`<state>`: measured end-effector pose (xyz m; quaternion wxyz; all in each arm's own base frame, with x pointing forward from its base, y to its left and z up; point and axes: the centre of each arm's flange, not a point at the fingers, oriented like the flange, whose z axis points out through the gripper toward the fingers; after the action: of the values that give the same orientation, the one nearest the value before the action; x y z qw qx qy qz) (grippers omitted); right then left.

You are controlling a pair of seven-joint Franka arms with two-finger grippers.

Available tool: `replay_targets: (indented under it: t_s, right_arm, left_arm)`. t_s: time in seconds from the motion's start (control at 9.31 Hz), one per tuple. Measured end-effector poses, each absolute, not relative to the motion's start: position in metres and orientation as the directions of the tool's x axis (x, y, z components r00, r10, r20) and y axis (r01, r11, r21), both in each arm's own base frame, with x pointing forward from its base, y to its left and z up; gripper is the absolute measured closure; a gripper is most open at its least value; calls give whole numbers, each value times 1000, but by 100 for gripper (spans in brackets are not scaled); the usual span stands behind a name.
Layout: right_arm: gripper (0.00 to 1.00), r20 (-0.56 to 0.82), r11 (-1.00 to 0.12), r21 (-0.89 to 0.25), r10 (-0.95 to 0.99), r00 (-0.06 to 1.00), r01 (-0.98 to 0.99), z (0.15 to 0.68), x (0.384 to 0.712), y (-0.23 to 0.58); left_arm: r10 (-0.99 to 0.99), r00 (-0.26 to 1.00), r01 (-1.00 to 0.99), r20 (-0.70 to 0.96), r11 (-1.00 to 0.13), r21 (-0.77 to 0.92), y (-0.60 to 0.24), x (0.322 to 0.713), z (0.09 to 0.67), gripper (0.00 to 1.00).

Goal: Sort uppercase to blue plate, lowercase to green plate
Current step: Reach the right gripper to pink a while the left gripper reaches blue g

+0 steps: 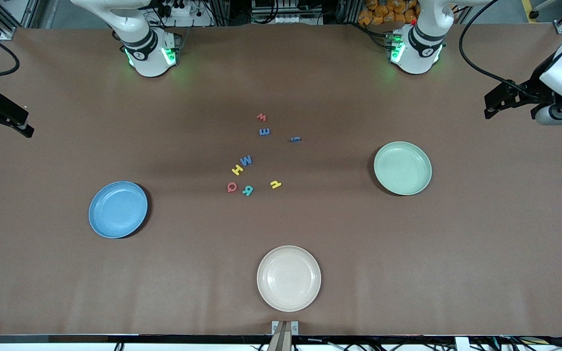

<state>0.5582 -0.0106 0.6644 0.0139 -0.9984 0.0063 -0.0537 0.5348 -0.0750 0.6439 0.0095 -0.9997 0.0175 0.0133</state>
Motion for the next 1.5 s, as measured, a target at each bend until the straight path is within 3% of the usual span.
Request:
replay_targets:
  t_s: [0.64,1.18,1.5]
  right_arm:
    - [0,97,-1000,-29,-15,995,-12,663,557,-11]
    - [0,79,-999,-29,-18,997,-16,657,559,-13]
    - [0,-5,-998,-46,32,999,31,610,579,17]
  left_arm:
    - [-30,997,-30,-64,-1000,2,-75,538,630,0]
    - [-147,945,-135,-292,-989,63,-169,561,511,0]
    - [96,897,151,-432,-984,94,-256,552,459,0]
